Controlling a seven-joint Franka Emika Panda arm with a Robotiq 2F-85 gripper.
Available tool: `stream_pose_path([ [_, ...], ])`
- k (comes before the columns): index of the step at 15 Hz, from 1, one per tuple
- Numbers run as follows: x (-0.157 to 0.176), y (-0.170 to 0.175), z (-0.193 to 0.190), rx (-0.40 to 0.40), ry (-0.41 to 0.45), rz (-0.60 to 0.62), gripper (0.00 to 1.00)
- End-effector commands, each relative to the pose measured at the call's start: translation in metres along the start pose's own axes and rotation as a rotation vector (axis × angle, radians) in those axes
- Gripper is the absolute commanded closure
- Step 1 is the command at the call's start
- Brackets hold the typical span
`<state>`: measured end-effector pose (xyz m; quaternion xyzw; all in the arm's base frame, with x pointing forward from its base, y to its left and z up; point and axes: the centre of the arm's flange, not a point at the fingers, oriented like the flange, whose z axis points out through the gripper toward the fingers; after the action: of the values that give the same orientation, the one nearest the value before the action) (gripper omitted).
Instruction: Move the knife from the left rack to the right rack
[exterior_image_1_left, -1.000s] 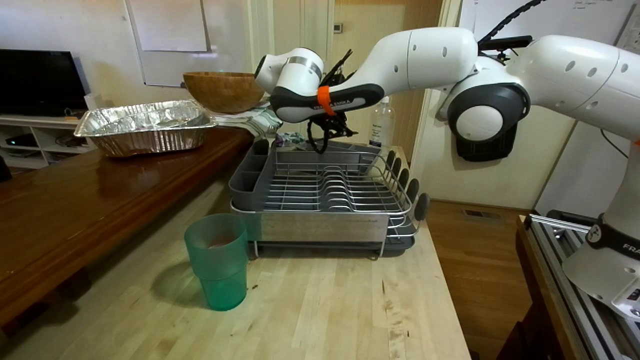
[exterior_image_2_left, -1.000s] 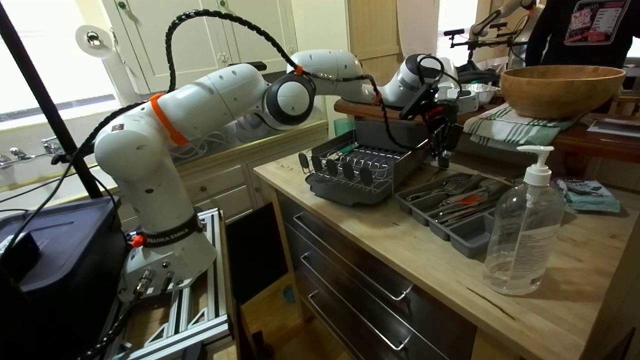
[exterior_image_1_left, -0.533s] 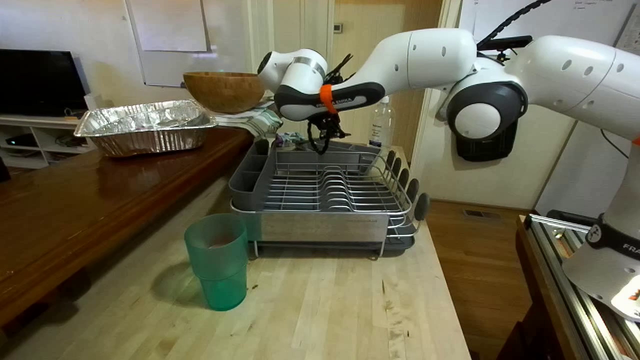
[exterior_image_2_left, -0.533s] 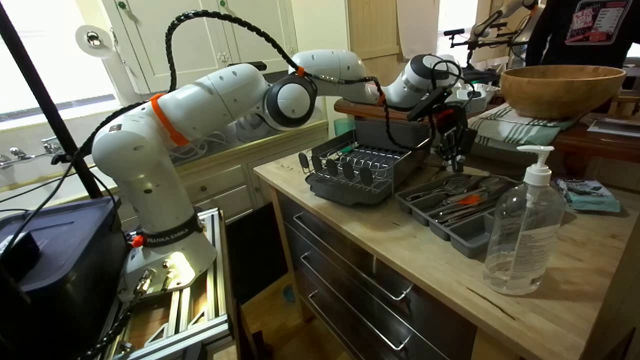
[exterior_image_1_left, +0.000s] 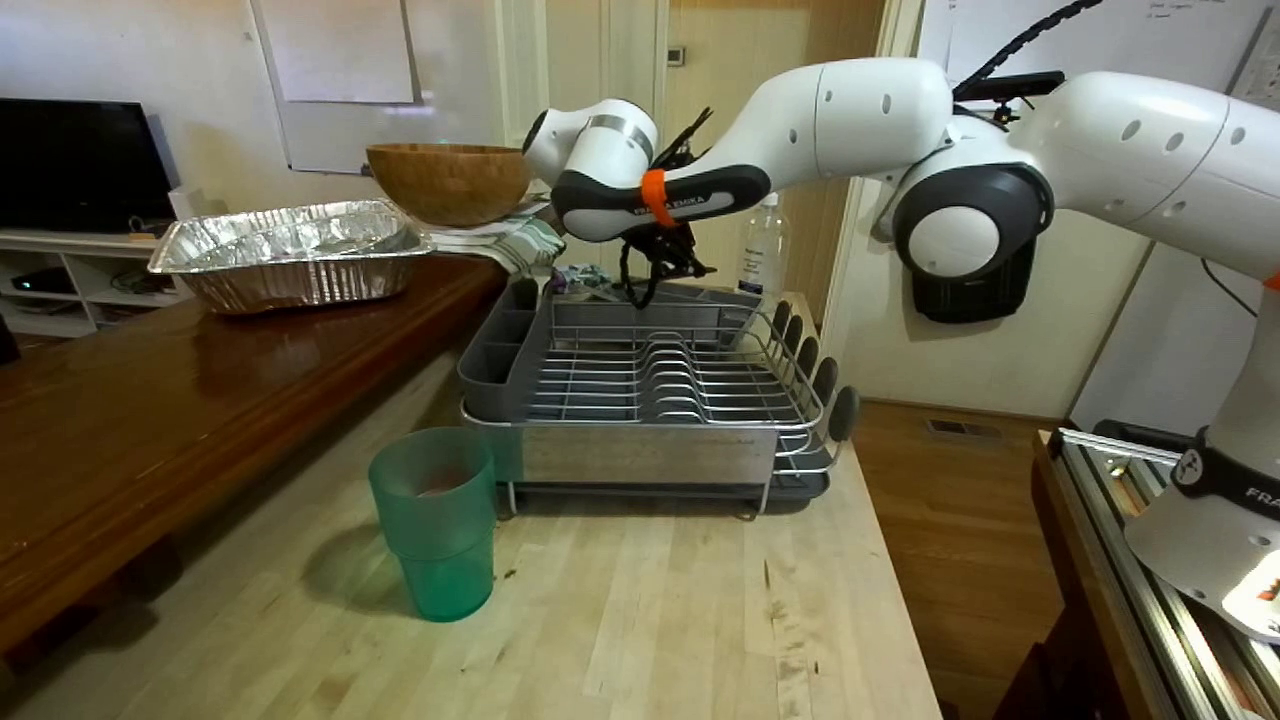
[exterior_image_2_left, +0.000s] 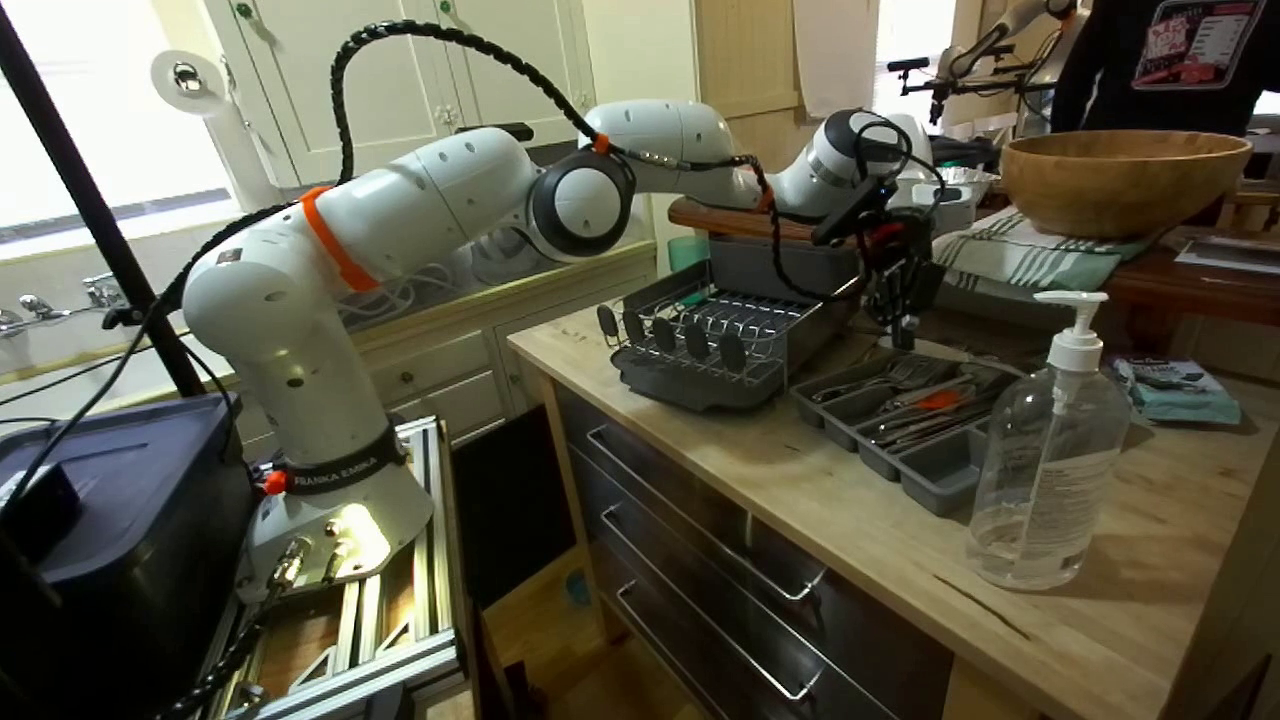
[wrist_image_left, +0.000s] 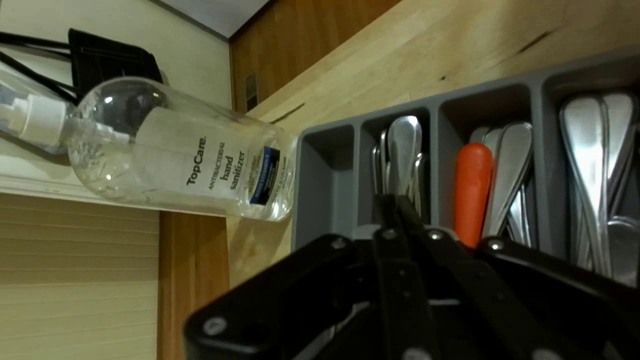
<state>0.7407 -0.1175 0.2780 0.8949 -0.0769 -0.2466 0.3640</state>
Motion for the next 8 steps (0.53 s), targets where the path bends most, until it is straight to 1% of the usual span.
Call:
stream_pose_path([
  [1,-0.0446,-0.0240,0.0492,-0.027,-0.086,0.046,0.99],
  [2,-0.0455,-0.0240,0.0507,-0.021,-0.092,0.042,0.99],
  [3,-0.0461,-0.0239,0.0522,-0.021,-0.093,0.038,0.72],
  [4,-0.0460,-0.0232,0.0531,-0.017,-0.095,0.036,0.71],
  [5,-0.0456,-0.0218,0.0537,-0.013,-0.088,0.030,0.66],
  [8,-0.0434,-0.0193,0.0546,-0.008,-0.080,0.026,0.42],
])
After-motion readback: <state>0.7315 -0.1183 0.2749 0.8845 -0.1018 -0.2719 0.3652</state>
